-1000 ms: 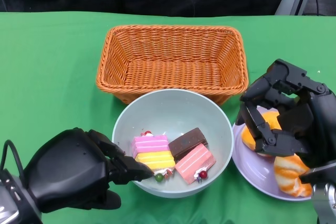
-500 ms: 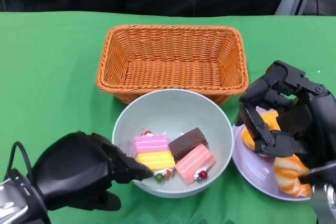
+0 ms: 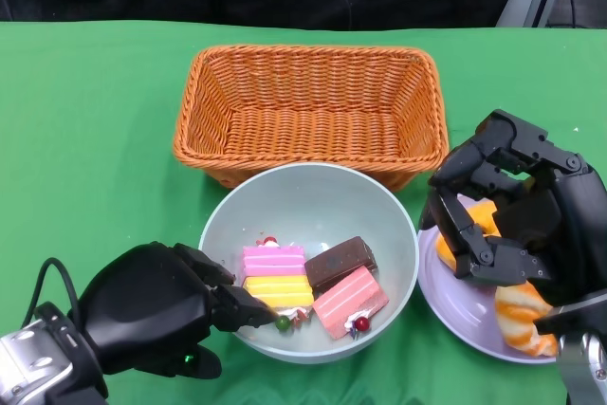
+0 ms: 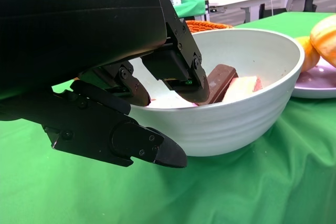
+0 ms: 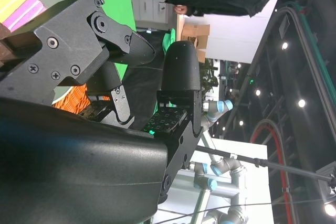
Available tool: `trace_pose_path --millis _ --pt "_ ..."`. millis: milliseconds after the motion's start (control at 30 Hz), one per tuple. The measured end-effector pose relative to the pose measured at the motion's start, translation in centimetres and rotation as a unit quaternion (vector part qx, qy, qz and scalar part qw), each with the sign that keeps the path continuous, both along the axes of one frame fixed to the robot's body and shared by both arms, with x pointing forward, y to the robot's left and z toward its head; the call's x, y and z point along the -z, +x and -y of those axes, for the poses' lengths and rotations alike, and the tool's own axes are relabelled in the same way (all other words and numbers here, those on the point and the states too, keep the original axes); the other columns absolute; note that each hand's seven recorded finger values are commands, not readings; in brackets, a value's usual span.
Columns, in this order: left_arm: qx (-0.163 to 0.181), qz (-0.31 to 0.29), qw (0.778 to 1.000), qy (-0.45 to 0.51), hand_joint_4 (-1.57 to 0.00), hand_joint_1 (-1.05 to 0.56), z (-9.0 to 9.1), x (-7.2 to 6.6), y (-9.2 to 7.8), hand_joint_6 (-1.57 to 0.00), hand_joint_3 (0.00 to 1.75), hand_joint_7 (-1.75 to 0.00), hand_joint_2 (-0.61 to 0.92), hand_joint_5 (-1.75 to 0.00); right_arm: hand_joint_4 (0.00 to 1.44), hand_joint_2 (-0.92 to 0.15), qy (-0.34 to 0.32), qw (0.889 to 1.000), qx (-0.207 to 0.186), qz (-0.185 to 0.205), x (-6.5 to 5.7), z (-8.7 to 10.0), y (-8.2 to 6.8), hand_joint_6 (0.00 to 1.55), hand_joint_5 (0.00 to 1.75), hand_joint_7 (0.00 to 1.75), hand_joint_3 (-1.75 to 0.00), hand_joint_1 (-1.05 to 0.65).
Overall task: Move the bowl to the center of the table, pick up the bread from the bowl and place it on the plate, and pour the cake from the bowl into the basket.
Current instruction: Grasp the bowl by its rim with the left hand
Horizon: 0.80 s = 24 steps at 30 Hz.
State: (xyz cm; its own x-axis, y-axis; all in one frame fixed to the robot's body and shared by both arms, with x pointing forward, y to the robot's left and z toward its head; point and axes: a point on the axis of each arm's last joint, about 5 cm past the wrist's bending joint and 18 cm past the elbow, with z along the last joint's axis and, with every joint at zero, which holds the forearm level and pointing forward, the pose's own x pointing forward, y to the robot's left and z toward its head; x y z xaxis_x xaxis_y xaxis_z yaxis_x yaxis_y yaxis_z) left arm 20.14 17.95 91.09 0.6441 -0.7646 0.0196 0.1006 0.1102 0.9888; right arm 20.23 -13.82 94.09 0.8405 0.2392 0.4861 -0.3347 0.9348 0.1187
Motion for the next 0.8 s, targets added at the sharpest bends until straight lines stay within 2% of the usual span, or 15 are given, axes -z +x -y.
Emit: trace_pose_path --millis 233,800 --pt "-0.006 -0.002 1.0 0.016 -0.82 -0.5 0.1 0.1 0.0 -0.75 0.07 0.0 0.92 0.0 0.78 -0.45 0.005 1.0 -0.002 -0.001 0.0 -0.2 0.0 0.7 1.59 1.29 -1.11 -0.12" --pt "-0.002 -0.004 0.996 0.089 -0.84 -0.53 1.1 -0.9 0.3 -0.76 0.08 0.0 0.92 0.0 0.78 -0.42 0.009 1.0 -0.001 -0.002 0.0 -0.8 -0.1 0.7 1.61 1.32 -1.17 -0.12"
